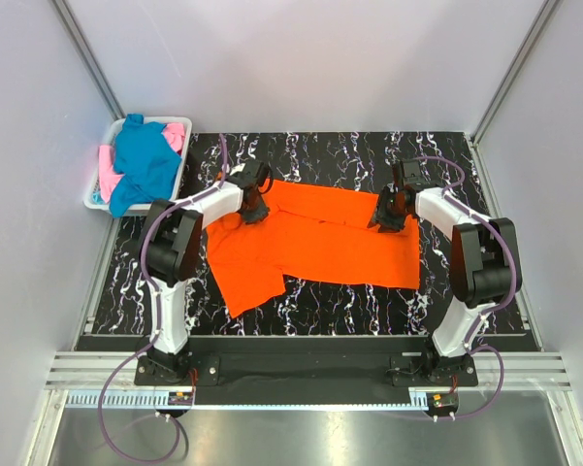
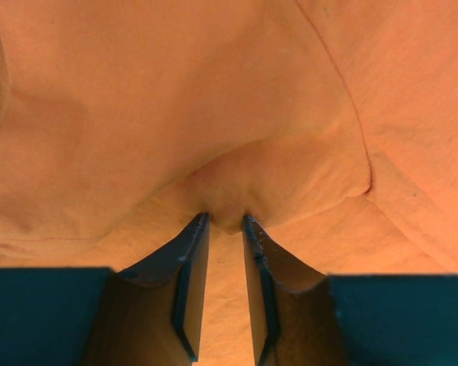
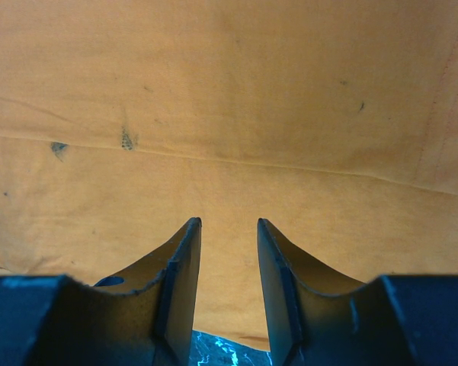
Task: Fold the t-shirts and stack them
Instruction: Fold the tshirt
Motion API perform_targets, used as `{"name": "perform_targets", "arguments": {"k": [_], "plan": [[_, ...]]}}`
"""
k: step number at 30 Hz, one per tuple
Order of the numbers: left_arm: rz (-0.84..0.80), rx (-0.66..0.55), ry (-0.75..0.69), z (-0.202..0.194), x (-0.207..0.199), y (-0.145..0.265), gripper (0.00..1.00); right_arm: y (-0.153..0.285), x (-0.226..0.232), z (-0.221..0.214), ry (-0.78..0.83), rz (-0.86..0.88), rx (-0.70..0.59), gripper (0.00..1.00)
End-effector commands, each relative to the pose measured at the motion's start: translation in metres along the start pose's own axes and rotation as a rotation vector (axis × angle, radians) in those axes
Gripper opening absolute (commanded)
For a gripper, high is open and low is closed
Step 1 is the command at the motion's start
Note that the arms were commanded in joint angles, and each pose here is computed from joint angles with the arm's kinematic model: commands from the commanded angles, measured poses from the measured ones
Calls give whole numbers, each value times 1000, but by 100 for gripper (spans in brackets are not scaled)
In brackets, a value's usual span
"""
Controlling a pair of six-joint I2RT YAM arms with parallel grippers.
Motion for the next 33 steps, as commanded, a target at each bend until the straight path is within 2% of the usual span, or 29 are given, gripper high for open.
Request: {"name": "perform_targets", "arguments": {"k": [1, 4, 10, 28, 33], "plan": [[-28, -41, 4, 18, -8, -1, 25, -3, 4, 6, -4, 4, -31, 42], [-35, -47, -4, 21, -11, -3, 21, -4, 2, 5, -3, 0, -29, 42], [-42, -53, -4, 23, -11, 1, 1, -6, 0, 5, -5, -7, -25, 42], [-137, -101, -28, 26, -9, 56, 0, -8, 3, 1, -19, -2, -11, 42], [-168, -82, -48, 20, -11, 59, 0, -9, 4, 1, -22, -1, -12, 41]]}}
Point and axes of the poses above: each gripper's point midway between its finger pads, its own y axis back along the fingers, its own x axis along the line the jaws close on, z = x × y, the point moved 4 cm from there along y, back along the fingers, and after that the axes turned 15 degrees about -y, right-handed, at the moved point
